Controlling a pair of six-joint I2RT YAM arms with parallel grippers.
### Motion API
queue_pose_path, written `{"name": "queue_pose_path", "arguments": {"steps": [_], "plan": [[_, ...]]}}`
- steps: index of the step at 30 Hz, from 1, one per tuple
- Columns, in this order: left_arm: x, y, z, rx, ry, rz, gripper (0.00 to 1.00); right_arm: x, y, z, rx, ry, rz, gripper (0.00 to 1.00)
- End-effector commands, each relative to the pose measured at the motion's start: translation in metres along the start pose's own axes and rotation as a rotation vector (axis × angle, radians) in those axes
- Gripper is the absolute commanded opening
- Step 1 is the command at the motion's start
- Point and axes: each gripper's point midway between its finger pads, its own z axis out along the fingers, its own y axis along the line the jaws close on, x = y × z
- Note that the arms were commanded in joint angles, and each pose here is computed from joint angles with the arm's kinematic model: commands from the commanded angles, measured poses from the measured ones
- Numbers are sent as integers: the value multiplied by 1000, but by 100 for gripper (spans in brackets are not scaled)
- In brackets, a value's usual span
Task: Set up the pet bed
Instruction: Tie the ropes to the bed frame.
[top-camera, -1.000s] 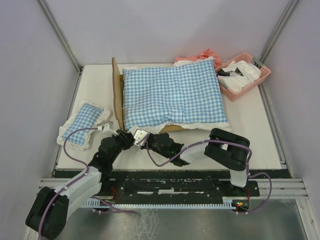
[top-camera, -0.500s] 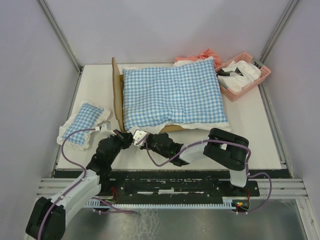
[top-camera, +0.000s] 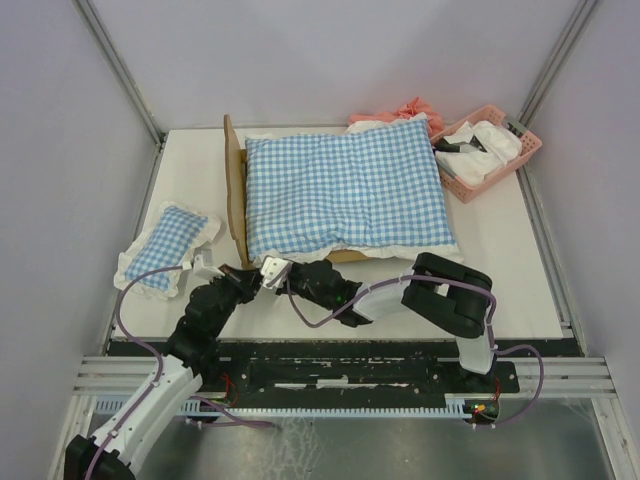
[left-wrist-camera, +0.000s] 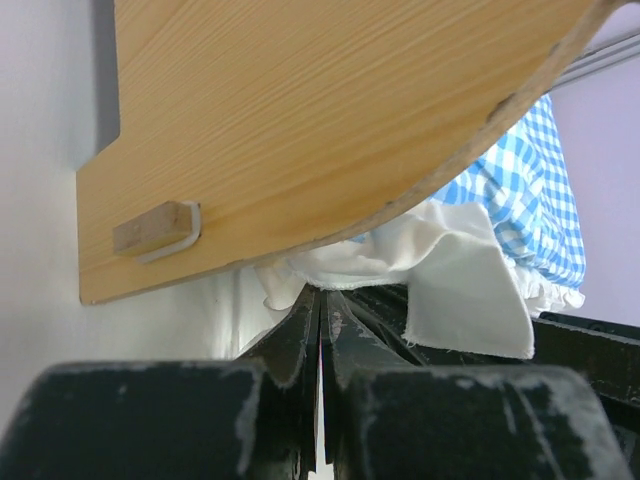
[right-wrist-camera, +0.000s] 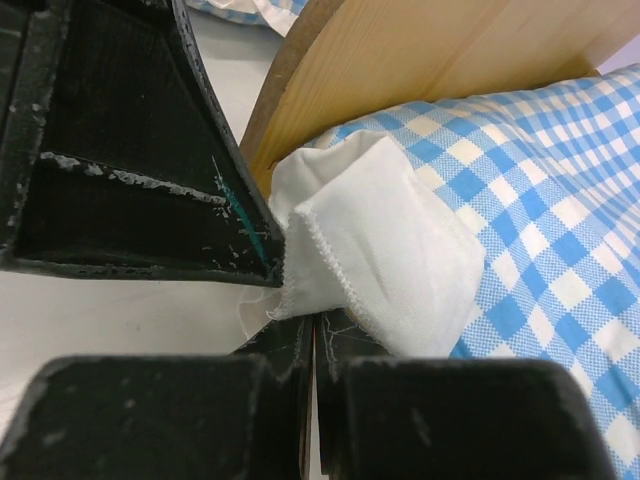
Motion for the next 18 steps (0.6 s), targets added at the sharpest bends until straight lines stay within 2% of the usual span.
{"name": "queue_pose_path", "arguments": {"steps": [1,18], "plan": [[19,17,-2,-35,51,-44,3,-18,-3,9,-28,-68,-18,2],[12,-2,-7,-12,74,-73,3,-22,8,12,-162,-163,-30,2]]}}
